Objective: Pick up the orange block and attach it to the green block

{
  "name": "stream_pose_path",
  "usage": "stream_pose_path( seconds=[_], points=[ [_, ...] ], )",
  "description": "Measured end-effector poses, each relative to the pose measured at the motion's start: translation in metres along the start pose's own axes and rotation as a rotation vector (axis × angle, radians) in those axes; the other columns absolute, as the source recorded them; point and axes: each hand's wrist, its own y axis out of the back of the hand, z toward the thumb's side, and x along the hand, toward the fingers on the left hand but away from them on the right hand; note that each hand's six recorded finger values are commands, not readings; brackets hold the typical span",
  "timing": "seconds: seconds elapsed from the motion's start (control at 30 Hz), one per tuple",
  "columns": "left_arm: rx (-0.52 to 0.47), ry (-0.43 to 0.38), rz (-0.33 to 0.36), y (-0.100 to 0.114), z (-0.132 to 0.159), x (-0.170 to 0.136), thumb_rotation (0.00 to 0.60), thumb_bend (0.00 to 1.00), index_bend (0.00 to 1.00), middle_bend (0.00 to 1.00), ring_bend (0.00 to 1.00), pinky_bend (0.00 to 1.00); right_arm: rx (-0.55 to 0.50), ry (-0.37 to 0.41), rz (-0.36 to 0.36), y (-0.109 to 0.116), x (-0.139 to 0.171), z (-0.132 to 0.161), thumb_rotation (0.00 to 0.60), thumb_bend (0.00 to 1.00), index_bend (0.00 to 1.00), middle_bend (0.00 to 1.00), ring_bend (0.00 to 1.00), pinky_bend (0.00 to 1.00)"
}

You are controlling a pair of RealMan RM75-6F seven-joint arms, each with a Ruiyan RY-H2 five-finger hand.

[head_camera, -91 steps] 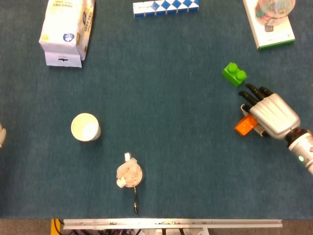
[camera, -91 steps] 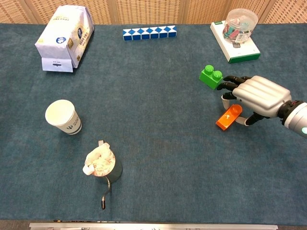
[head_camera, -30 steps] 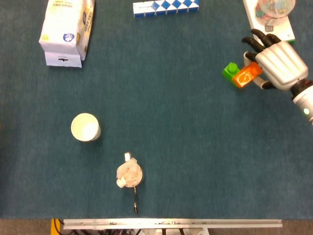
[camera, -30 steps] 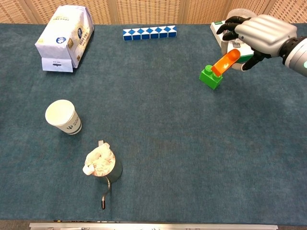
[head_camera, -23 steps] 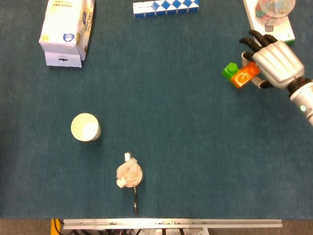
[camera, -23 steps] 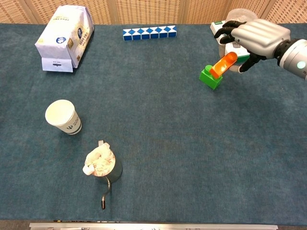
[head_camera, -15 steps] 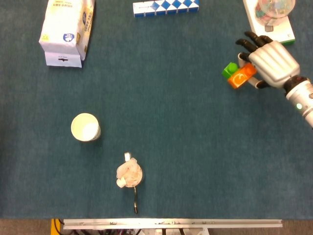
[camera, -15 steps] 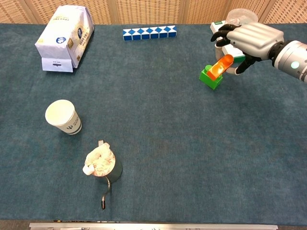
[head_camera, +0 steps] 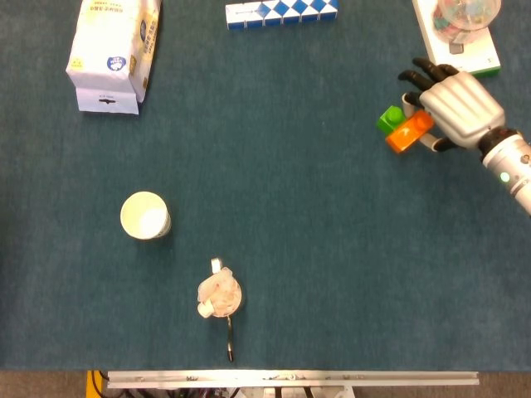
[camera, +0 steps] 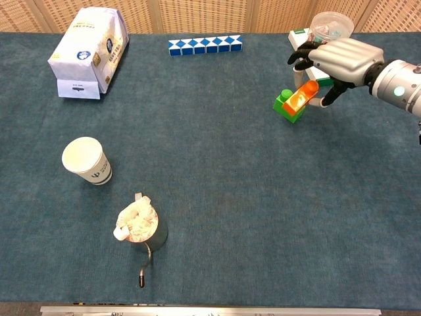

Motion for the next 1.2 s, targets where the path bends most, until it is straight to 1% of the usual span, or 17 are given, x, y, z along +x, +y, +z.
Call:
stream_pose_path(
  seconds=[0.37, 1.2],
  points=[
    [-0.01, 0.009, 0.001, 0.001, -0.003, 0.001, 0.6, 0.57, 0.58, 0.51, 0.4, 0.61, -0.003, 0.016, 0.013, -0.003, -0.007, 0.006, 0.6, 0.25, 0.6, 0.17, 0.06, 0.21],
    [-0.011, 0.018, -0.005, 0.0, -0.005, 0.003, 0.6, 0.58, 0.58, 0.51, 0.4, 0.61, -0.009, -0.002, 0.044, -0.014, -0.013, -0.001, 0.6, 0.25, 0.6, 0.17, 0.06, 0.21]
  ],
)
